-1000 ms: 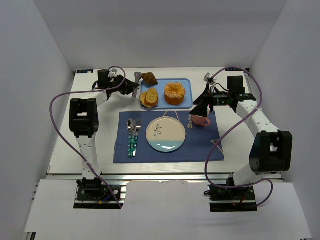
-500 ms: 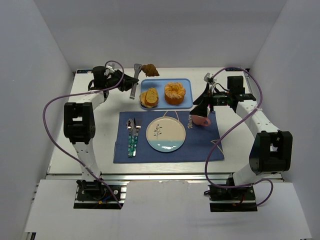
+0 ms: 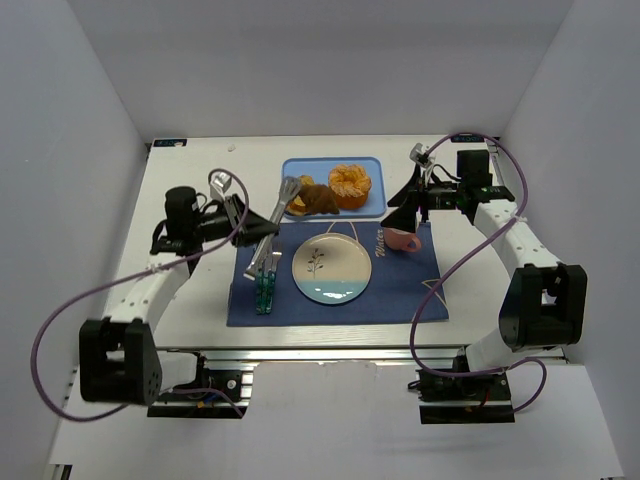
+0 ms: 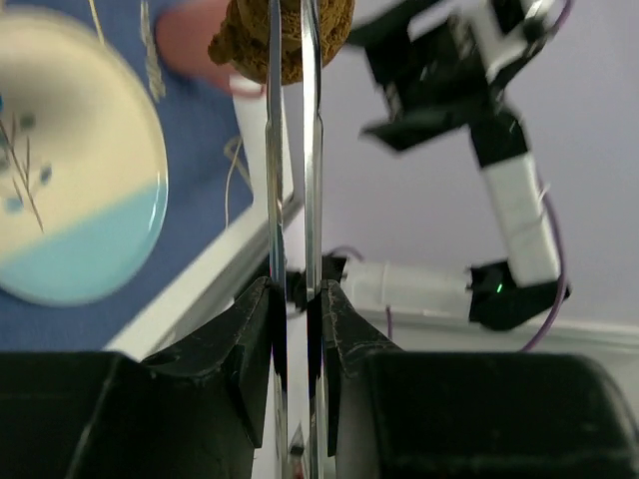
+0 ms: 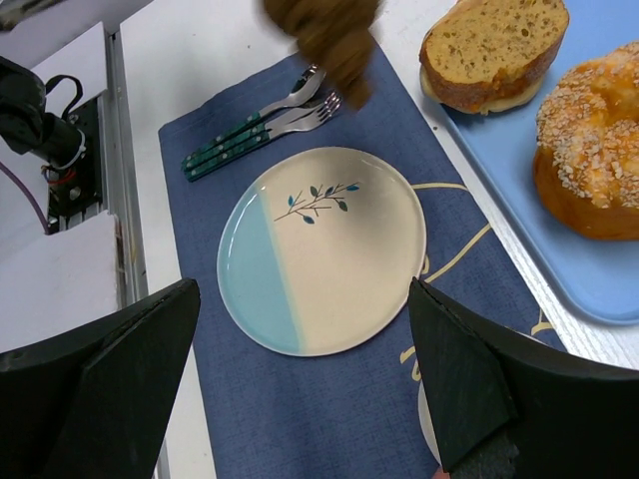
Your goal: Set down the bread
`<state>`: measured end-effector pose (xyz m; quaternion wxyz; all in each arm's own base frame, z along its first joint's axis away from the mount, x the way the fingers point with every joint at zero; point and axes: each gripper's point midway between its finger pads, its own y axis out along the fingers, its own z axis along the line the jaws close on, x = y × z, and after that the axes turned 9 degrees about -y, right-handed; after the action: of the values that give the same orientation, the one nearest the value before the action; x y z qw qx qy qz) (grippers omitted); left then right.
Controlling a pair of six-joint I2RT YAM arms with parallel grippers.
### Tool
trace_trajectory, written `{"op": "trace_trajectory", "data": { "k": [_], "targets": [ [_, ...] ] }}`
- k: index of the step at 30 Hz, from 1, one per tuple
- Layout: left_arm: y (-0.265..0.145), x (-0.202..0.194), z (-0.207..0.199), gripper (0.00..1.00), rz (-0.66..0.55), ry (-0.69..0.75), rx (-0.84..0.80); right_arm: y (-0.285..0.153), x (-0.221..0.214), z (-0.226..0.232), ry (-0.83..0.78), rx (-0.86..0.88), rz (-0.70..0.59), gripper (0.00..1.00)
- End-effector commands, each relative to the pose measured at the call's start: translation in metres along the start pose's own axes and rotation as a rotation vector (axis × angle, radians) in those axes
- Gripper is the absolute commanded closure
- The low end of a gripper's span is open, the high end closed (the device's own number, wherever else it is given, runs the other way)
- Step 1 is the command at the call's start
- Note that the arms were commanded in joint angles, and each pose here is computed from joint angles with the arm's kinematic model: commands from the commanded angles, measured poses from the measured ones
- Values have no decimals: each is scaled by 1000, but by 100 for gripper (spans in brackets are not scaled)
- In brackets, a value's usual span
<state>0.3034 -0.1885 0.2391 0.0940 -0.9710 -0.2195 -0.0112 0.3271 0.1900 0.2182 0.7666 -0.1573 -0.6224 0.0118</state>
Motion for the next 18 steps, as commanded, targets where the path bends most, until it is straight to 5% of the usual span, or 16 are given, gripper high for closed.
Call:
{"op": "trace_trajectory", "data": {
  "k": [1, 10, 17, 18],
  "targets": [
    [-19, -48, 16, 100, 96, -1, 29, -8, 28, 1, -92, -19, -27, 11],
    [-16, -118, 88, 100, 278, -86, 142, -8, 29, 3, -75, -11, -25, 11],
    [-5, -118, 115, 100, 332, -95, 214, -11, 25, 10, -74, -23, -19, 11],
    [-4, -115, 121, 93, 334, -85, 253, -12, 26, 11, -77, -28, -20, 11]
  ]
}}
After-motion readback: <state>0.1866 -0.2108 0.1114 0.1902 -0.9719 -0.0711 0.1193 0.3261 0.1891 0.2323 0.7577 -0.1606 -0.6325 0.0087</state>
